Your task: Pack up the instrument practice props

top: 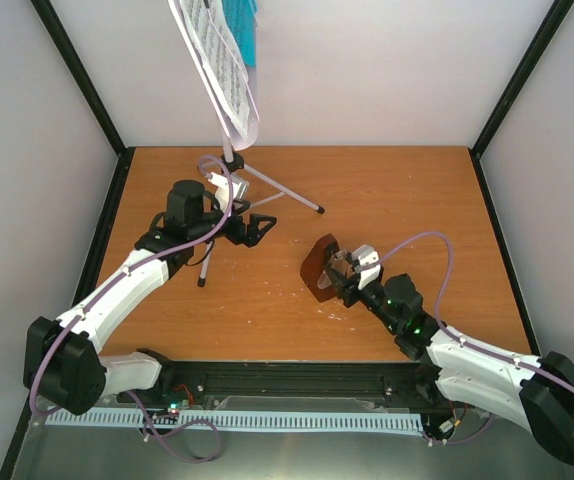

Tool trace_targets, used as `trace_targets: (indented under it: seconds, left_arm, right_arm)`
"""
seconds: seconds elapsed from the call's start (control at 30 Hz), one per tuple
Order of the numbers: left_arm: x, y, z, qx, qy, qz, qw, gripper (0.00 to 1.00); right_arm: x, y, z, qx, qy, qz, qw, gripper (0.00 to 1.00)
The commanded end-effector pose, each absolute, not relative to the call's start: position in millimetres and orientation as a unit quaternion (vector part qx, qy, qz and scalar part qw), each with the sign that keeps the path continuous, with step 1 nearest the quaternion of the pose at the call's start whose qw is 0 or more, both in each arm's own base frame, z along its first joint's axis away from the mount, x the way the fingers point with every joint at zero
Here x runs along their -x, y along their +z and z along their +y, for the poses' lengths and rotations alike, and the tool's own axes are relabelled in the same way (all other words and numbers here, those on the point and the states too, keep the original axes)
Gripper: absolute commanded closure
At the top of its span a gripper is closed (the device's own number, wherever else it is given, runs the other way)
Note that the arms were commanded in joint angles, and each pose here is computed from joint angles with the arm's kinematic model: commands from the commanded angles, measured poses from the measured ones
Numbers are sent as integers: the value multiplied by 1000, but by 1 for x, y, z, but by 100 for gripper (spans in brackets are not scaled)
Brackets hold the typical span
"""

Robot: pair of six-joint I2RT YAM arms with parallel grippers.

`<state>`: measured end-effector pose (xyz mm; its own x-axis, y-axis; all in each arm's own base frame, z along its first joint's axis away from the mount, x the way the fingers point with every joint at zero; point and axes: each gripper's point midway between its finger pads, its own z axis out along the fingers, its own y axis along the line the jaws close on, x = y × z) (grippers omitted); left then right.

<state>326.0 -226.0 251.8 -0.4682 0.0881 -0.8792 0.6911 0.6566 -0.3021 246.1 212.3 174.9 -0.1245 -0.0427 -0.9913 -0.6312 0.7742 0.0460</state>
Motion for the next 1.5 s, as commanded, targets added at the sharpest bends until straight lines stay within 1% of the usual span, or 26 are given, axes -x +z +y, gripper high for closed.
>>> trace_targets:
  seconds: [0.0,0.37,0.73,1.0,1.23,1.47]
  left_arm:
    - [-326,265,-226,-254,-334,777,468,1]
    - [-325,267,-225,-255,-333,776,472,1]
    - [-326,265,-224,-254,-329,778,471,1]
    - [-326,265,-225,-254,-329,779,469,1]
    - [-317,279,-226,-258,-347,764,478,1]
    - [-321,271,-227,-256,-342,772,470,0]
  right_arm:
    - [-247,177,214,240,231,702,630,56]
    - [-250,172,213,251,212,704,629,56]
    - [-250,171,217,254,219,704,625,56]
    - [-252,156,218,259,211,717,612,55]
    - [-255,144,218,250,210,730,600,55]
    - [-255,138,217,250,205,737,593,52]
